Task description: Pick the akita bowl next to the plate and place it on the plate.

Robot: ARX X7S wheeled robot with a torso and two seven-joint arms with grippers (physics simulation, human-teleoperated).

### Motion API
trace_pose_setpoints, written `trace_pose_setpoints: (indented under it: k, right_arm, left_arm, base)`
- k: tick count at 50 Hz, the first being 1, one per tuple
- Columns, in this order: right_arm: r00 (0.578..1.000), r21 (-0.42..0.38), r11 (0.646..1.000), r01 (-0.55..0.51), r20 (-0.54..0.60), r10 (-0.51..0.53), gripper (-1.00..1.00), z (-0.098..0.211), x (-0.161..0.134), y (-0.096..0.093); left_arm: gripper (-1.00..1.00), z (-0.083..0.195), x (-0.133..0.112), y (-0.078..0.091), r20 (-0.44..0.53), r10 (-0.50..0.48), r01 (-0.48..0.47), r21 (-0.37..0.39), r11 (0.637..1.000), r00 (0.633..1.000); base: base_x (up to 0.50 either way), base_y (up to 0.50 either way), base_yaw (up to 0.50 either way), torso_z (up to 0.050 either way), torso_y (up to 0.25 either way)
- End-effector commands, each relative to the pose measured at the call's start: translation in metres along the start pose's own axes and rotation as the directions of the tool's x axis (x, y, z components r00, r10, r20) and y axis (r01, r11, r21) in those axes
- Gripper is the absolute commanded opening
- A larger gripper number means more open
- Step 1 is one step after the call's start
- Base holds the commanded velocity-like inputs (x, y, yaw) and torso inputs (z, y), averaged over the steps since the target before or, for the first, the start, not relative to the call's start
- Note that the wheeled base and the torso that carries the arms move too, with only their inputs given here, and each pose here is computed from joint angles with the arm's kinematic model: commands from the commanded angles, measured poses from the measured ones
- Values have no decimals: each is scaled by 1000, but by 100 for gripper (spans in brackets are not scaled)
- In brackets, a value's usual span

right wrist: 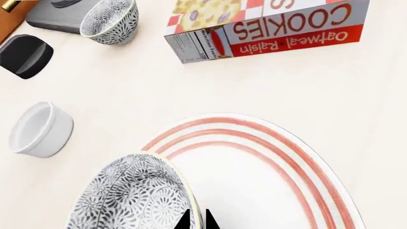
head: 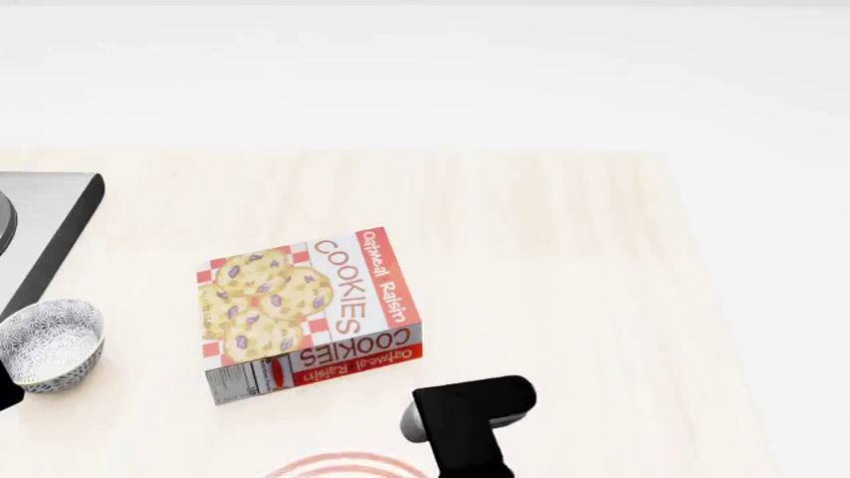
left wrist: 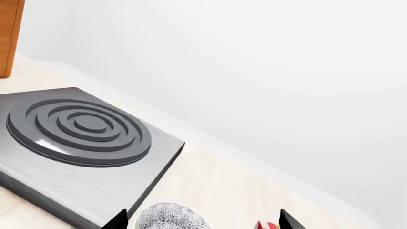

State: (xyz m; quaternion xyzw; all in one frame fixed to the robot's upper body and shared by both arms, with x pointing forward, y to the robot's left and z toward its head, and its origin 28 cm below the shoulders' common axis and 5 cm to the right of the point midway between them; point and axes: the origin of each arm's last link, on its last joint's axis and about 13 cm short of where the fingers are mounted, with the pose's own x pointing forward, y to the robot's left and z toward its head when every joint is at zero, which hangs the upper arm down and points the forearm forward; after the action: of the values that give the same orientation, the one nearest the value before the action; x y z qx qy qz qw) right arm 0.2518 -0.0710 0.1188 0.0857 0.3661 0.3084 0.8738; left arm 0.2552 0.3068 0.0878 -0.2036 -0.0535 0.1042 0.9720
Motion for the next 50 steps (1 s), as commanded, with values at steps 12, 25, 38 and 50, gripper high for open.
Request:
trace_pose_setpoints:
  k: [12, 25, 38, 50]
  right_arm:
    - [1000, -54, 998, 18, -24, -20, -100, -9, 8, -6]
    - [999, -76, 996, 42, -27, -44, -100, -11, 10, -9]
    - [999, -104, 994, 43, -7, -44, 100, -8, 6, -8]
    - [993, -193, 976, 96, 92, -80, 100, 18, -24, 5]
  left_arm:
    - [100, 0, 0, 0, 0, 0, 0, 1, 1000, 1000]
    - [100, 2, -1, -2, 0, 0, 0, 0, 1000, 1000]
    - [100, 0, 0, 0, 1, 1, -1, 2, 1000, 1000]
    - [100, -1, 0, 0, 0, 2, -2, 2, 1000, 1000]
  base:
    - [0, 0, 0, 0, 0]
    - [0, 0, 0, 0, 1]
    - [0, 0, 0, 0, 0]
    - [0, 0, 0, 0, 0]
